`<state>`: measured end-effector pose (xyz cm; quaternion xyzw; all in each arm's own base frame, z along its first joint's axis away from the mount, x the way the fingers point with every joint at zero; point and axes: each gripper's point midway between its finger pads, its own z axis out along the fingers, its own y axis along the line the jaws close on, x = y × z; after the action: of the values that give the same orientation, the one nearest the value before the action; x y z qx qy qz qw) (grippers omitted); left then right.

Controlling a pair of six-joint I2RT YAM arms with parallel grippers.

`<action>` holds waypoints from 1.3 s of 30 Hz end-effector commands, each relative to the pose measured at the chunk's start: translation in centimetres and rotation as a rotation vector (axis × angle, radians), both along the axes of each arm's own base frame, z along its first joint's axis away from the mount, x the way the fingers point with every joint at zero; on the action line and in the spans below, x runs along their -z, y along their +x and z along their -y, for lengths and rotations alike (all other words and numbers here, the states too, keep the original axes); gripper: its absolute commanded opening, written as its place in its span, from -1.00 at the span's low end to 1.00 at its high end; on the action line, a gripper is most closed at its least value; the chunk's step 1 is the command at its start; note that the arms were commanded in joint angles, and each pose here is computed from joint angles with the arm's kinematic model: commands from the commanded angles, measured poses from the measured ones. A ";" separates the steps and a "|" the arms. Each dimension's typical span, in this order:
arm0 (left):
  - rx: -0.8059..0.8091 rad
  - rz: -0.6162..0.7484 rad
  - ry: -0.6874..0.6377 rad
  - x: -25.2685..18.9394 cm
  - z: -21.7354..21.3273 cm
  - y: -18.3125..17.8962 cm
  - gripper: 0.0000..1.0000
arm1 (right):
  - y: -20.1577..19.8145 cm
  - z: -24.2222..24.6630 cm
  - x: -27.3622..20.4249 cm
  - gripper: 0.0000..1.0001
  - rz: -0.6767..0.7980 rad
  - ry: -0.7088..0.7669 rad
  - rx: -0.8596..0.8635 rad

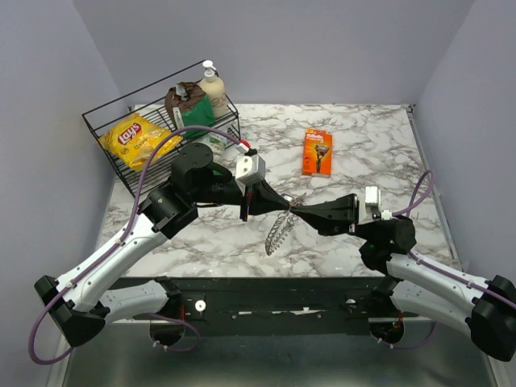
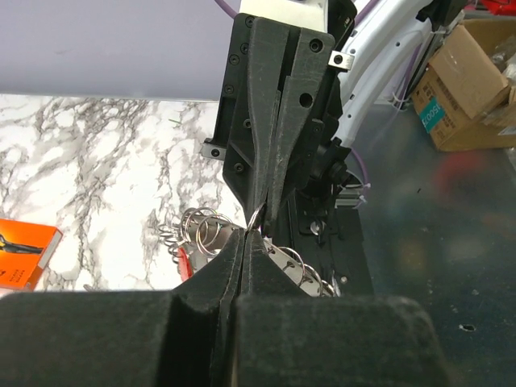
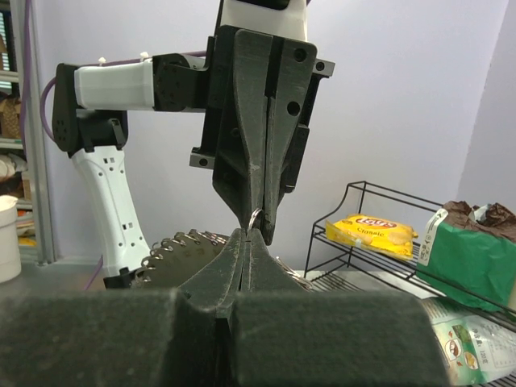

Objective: Put the keys on the keyring

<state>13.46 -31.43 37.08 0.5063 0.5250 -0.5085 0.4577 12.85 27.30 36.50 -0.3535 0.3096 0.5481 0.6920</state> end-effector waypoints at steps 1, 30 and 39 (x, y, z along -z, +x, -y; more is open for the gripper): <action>-0.032 0.007 0.018 -0.2 0.0 0.7 -1.00 | -1.1 0.7 -2.6 -0.99 0.086 0.063 -0.014; -0.272 0.044 0.434 4.9 -3.2 4.0 -1.00 | 4.1 -1.6 0.9 0.83 -0.126 -0.306 0.148; -0.254 0.051 0.517 5.5 -3.6 3.3 -1.00 | 5.0 -3.0 3.4 0.27 -0.188 -0.436 0.118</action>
<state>16.97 -28.53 30.95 0.5386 0.6855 -0.3037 0.3844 17.94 30.04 34.07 -0.4056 0.4854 0.4637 0.6204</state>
